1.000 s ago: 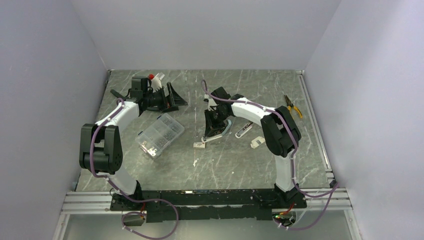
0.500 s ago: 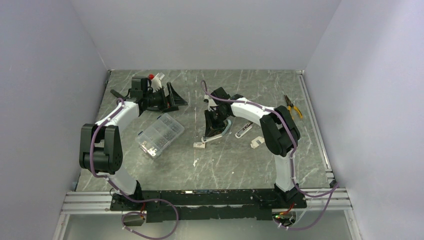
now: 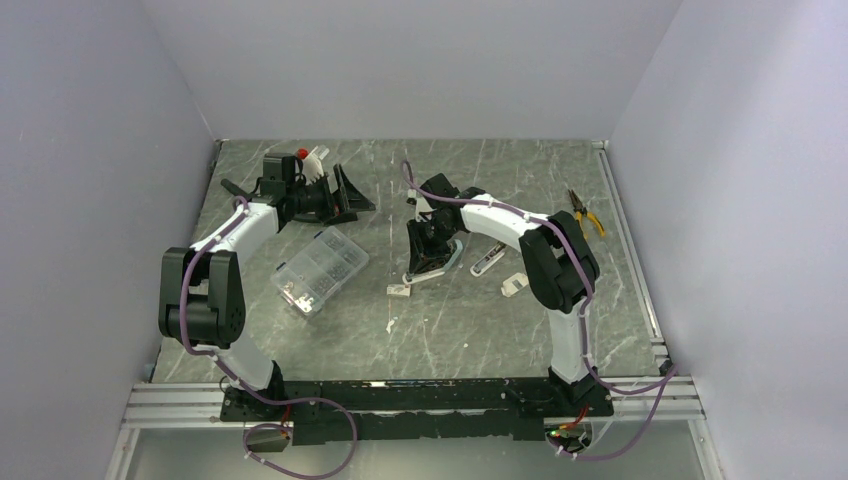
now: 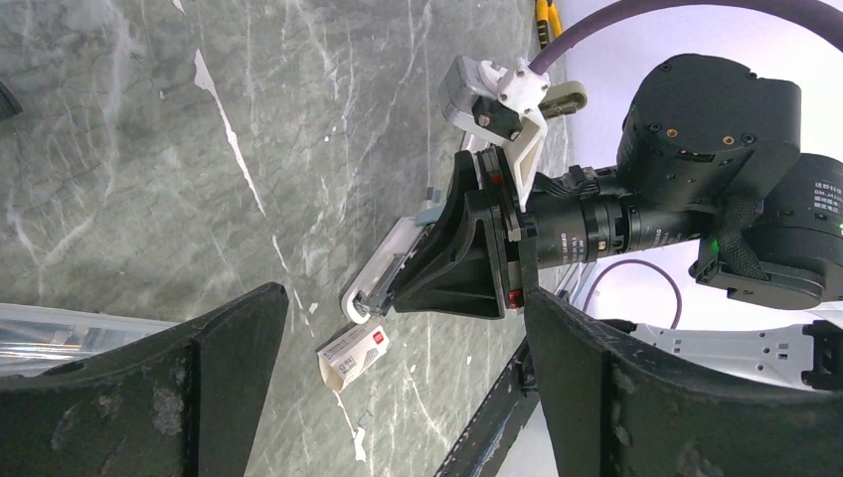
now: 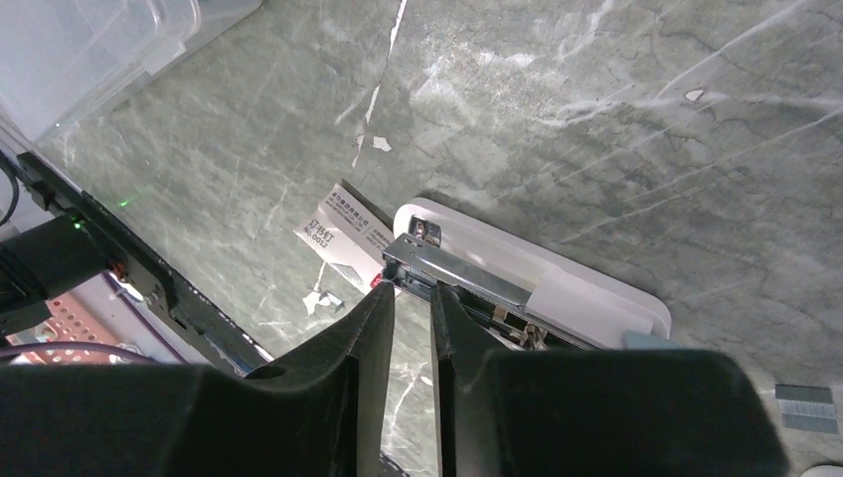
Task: Load the staples into the stapler
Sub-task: Install the staple into the stapler, then close the stapler at the center of the board.
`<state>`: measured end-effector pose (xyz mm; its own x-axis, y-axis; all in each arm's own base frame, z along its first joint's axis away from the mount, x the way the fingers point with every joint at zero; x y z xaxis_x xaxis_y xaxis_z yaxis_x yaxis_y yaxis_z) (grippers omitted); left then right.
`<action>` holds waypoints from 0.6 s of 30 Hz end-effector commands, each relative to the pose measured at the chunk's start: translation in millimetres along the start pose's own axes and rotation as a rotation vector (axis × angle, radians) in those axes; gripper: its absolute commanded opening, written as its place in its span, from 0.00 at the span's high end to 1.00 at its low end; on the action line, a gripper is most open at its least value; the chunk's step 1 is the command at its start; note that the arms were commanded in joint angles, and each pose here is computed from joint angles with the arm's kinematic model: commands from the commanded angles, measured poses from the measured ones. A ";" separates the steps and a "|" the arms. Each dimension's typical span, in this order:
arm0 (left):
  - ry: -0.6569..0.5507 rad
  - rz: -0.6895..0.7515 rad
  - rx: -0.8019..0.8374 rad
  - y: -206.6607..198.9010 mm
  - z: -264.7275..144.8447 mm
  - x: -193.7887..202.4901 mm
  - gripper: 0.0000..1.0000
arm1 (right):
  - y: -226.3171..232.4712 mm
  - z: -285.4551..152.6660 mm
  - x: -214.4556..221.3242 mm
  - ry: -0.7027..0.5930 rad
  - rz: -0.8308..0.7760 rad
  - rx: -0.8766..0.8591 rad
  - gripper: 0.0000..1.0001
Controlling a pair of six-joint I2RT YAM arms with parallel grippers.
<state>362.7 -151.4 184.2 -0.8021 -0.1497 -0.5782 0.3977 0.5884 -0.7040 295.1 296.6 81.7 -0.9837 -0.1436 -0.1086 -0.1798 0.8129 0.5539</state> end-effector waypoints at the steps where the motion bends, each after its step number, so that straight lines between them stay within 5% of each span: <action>1: -0.015 0.006 0.033 -6.7 -3.0 -3.7 0.06 | 0.3 -1.8 -8.9 -0.029 -0.026 0.028 0.75; 12: -0.016 0.094 0.073 -5.7 -1.6 0.0 0.05 | 32.4 -32.4 -23.3 -0.111 -0.175 -0.068 0.76; 18: 0.011 0.199 0.097 -1.2 1.2 9.2 0.05 | 56.2 -65.7 -35.3 -0.203 -0.378 -0.121 0.68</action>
<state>355.9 -152.6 175.7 -0.7849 -0.1041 -0.6108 0.4598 0.5630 -0.6868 307.0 301.7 105.0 -0.9401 -0.2407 -0.2412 -0.3370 0.7620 0.5530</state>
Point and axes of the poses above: each gripper's point midway between its finger pads, its own z axis out along the fingers, its own y axis along the line the jaws close on, x = y × z, the point moved 4 cm from there along -z, back along the fingers, and after that the axes turned 10 degrees about z, right-handed, at the moved point
